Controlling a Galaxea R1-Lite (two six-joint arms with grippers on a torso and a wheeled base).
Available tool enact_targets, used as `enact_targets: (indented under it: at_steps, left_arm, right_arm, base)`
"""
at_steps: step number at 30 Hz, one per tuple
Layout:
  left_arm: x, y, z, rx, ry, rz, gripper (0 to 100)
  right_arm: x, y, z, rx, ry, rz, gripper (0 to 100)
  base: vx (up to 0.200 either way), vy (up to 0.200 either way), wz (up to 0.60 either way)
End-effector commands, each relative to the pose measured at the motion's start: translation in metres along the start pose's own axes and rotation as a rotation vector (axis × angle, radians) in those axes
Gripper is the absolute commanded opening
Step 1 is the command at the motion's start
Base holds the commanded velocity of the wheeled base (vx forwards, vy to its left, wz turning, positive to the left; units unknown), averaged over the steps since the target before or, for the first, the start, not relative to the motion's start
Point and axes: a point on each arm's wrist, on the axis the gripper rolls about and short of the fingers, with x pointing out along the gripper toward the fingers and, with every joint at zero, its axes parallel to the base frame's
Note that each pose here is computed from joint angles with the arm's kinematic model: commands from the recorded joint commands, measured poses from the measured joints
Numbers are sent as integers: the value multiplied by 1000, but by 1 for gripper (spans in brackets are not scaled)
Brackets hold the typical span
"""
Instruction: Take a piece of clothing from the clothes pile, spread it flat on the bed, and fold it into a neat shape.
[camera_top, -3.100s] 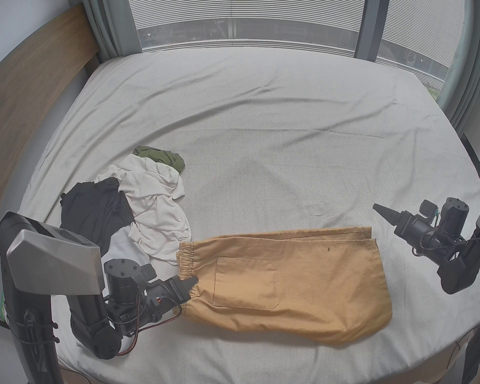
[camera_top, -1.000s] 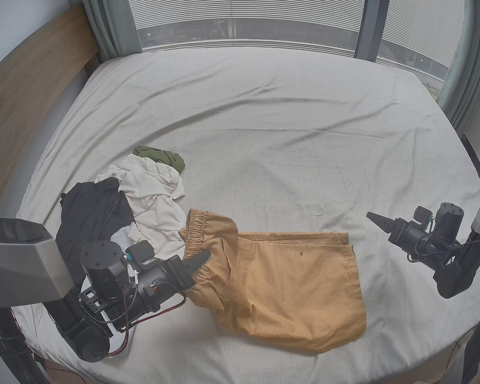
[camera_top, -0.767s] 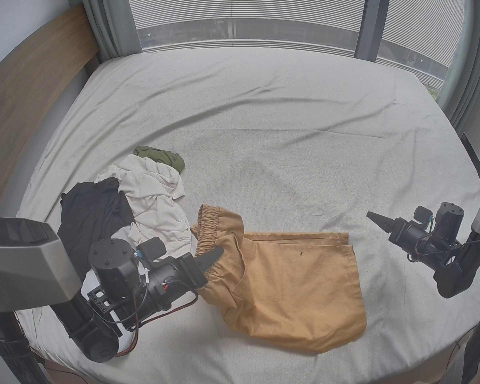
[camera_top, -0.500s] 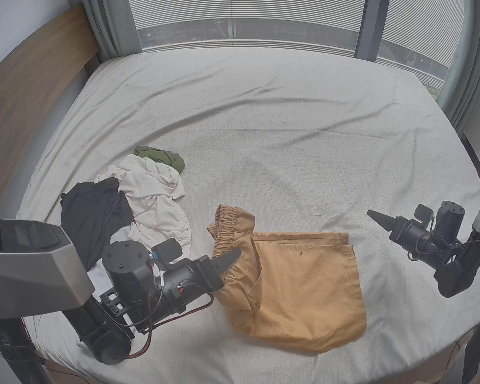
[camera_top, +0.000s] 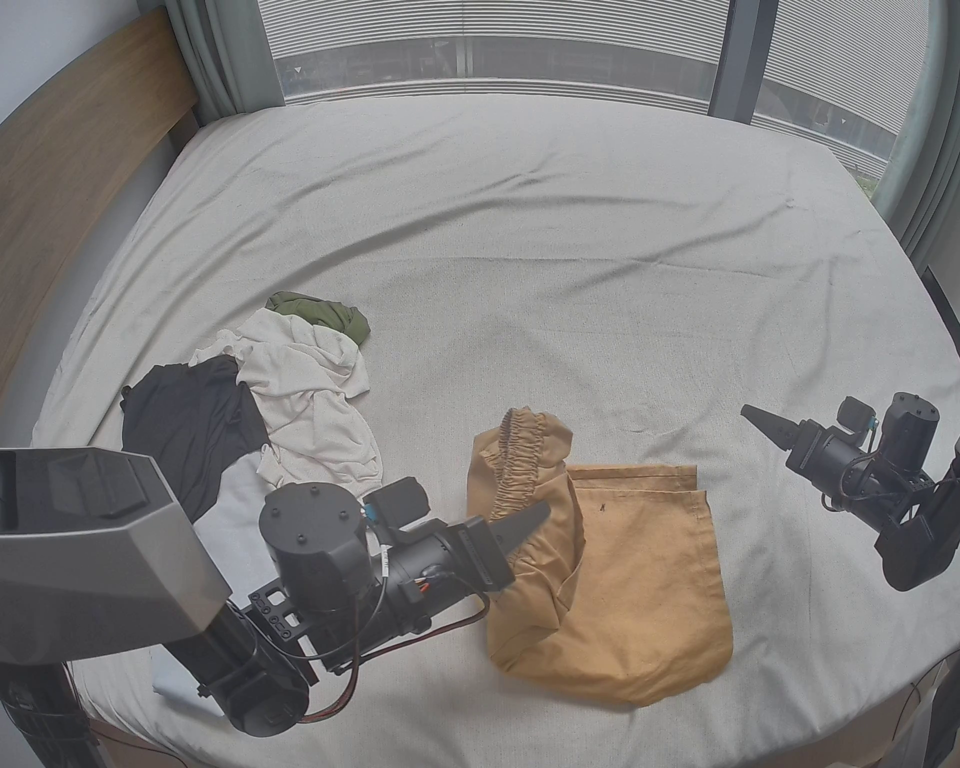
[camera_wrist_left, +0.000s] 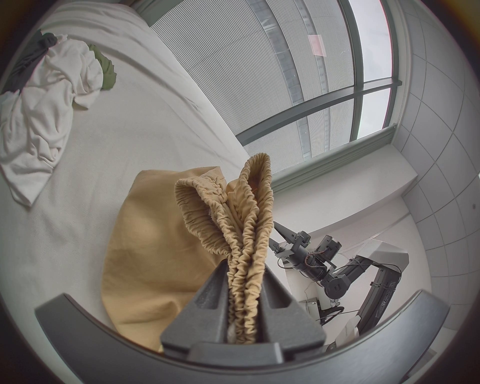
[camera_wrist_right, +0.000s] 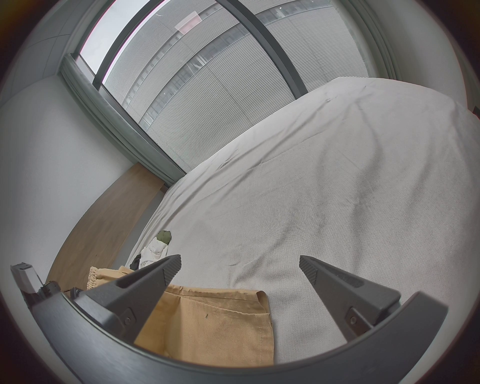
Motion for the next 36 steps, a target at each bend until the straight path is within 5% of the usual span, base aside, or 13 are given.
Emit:
enact_targets:
  at_steps: [1,36]
  left_arm:
    - [10,0,-11,-4,38,-8,0]
    - [56,0,-45,-7,153,-28,0]
  right_arm:
    - [-1,1,4,-7,-16,3,100]
    - [-3,6,10,-8,-33,16,100]
  base:
    - [0,0,0]
    - [0,0,0]
